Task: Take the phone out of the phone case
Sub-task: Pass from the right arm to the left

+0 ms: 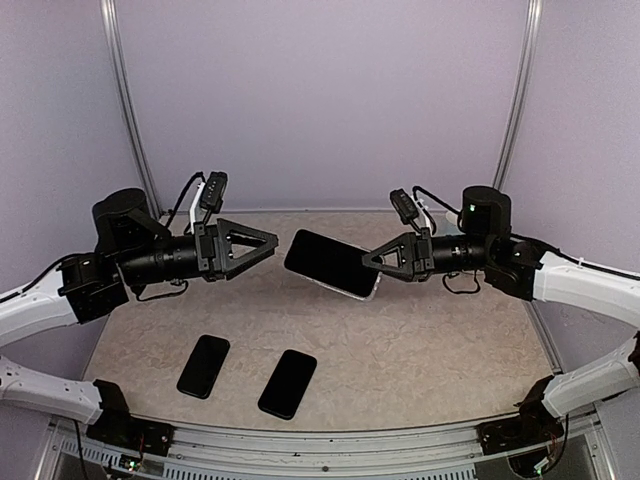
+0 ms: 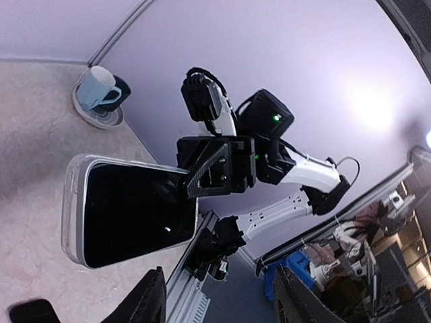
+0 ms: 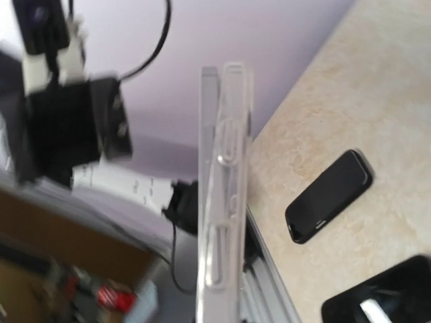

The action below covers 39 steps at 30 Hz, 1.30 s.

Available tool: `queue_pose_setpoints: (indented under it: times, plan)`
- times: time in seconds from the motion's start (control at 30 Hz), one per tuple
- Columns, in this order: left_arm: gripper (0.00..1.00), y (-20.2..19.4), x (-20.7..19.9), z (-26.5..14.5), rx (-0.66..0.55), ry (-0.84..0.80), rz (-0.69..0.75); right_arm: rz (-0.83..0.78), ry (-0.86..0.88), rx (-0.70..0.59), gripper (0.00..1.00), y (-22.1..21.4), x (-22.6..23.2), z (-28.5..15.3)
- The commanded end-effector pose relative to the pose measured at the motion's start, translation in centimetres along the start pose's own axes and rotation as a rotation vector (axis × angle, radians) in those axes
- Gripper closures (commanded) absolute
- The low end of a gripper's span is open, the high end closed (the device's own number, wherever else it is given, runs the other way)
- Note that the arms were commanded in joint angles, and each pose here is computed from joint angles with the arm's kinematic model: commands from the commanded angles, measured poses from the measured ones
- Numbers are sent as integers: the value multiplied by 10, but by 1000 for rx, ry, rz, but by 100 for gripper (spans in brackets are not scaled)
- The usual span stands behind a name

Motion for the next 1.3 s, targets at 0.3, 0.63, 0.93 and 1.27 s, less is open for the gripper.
queue_pose_setpoints:
  times: [0.3, 0.63, 0.93, 1.27]
  plan:
    - [45, 13, 15, 21, -29, 122, -388, 316, 58, -136, 100, 15, 15, -14]
    - [45, 1, 22, 17, 13, 142, -444, 290, 141, -62, 100, 11, 38, -15]
    - [45, -9, 31, 16, -7, 144, -509, 265, 194, -39, 100, 10, 48, -16]
    - [47, -5, 25, 25, -10, 89, -494, 257, 198, -33, 100, 10, 48, -14]
Point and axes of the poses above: each gripper's point midway between its finger pads, its own z axis out along the fingers, its own x axis along the line the jaws close on, y = z × x, the point moved 3 cm from there along -z, back along the fingers, and after that the axes turned 12 degrees about z, right-handed, at the moved point
